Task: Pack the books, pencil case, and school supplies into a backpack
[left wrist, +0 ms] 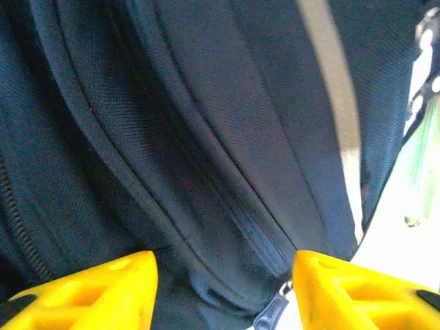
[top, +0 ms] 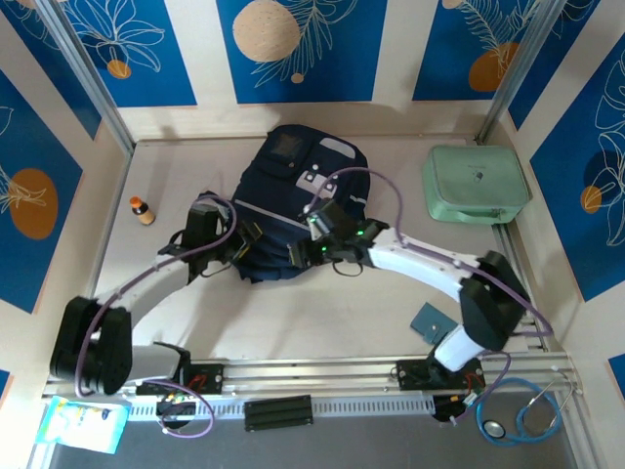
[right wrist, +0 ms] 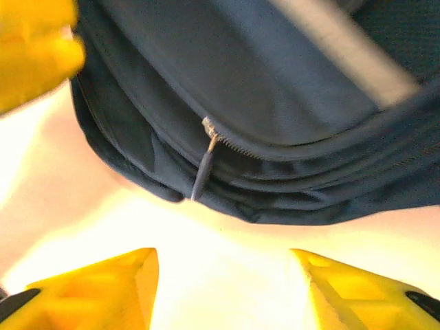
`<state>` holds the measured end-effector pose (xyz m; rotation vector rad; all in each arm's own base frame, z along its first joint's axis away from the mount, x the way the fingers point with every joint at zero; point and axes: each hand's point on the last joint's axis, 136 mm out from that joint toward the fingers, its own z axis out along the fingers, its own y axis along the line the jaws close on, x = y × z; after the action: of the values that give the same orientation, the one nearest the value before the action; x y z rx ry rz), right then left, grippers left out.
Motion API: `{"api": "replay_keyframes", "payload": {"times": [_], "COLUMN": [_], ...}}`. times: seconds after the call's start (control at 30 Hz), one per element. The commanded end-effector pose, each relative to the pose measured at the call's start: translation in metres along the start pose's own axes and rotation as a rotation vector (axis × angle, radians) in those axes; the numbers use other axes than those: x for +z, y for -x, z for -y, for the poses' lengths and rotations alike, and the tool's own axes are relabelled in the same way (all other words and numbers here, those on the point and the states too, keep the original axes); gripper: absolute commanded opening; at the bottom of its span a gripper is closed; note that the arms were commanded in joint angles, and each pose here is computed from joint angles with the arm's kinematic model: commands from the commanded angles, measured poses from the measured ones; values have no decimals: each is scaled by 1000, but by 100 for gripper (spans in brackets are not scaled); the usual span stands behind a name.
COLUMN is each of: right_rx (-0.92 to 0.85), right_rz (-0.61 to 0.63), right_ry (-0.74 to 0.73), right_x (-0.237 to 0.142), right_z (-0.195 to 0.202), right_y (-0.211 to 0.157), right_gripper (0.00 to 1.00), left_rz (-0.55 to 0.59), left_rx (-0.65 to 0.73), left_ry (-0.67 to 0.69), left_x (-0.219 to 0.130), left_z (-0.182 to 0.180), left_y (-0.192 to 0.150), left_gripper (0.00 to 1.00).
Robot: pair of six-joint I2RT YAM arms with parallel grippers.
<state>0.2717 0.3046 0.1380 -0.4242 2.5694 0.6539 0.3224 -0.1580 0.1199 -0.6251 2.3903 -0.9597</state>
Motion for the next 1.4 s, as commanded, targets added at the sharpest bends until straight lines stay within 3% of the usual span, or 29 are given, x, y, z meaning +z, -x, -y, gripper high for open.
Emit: {"api": "replay_keyframes", "payload": {"times": [0.0,0.2,0.37,0.47,0.6,0.93,1.17,1.33,1.37], "right_rx": [178,398,504,554,611,626,627,641,645], "right_rz": [81,100,80,78,86,84,73,62,65], "right_ry": [95,103,102,100,85,72,94,106,106], "right_x": [-16,-19,-12,-10,-10,-11,-9,-6,-7], "right_z": [7,38,51,57,69,80,77,76,77], "right_y": [20,32,32,29,26,23,22,20,20], "right_gripper": [55,56,56,56,56,56,55,55,55], "left_rz": [22,-9,-72,-107,-157,-281,-241,-222,-219], "left_rx": [134,437,648,771,890,939,950,952,953], "left_ry": [94,184,293,346,413,469,573,574,567], "left_x": [-20,-37,-21,-5,16,51,53,52,52], "left_z": [-11,15,37,49,53,39,29,30,31], "left_y": [-4,-22,-44,-59,-74,-90,-76,-73,-73], "left_gripper": [57,60,58,55,41,30,22,0,0]}}
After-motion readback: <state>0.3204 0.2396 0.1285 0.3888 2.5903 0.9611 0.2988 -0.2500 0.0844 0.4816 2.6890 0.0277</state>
